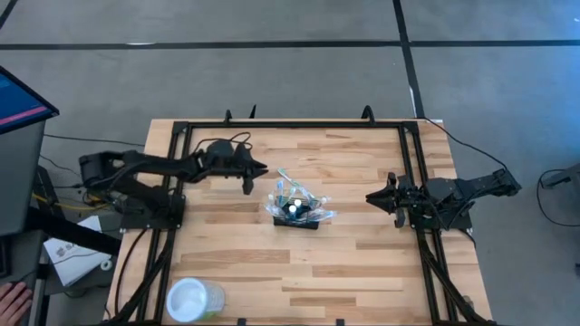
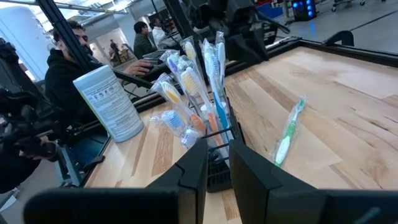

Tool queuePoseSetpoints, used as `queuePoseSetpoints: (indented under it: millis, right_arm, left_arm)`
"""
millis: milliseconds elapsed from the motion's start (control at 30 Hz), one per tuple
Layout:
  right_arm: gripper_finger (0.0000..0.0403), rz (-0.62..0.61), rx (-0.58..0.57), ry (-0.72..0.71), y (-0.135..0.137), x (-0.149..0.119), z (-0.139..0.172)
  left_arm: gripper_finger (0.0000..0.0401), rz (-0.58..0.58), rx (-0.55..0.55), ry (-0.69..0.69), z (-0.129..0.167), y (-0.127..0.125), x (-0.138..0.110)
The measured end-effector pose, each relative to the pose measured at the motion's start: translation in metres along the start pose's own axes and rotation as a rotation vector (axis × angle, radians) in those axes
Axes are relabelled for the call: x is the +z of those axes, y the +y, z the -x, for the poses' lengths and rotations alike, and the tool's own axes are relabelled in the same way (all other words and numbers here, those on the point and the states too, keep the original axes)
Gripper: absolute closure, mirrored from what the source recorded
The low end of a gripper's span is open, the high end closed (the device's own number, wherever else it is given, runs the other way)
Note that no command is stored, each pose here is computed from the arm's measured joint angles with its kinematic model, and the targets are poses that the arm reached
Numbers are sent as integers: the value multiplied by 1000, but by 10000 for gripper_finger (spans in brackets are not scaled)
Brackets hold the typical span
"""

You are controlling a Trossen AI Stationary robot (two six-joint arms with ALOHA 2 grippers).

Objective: Pick & Place toothbrushing station
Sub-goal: Put the green toothbrush into the wire organizer

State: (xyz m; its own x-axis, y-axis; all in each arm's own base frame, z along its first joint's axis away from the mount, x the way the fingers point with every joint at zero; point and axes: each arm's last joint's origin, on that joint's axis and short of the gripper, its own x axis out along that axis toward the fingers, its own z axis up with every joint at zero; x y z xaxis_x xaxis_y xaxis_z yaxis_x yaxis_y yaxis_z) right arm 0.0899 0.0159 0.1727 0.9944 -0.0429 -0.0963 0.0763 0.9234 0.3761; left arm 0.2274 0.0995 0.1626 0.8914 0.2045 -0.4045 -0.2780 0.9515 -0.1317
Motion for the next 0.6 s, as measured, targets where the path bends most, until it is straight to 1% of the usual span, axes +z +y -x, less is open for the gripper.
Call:
queuePoseSetpoints:
  millis: [267,467,600]
  right_arm:
    - [344,0,0,0,0,0,0]
    - [344,0,0,0,0,0,0]
    - [344,0,0,0,0,0,0]
  left_arm:
    - [288,8,-4,77,-30,4,-3]
    - [265,-57,-11,100,-48,1,-1]
    - [261,-78,1,108,-58,3,2]
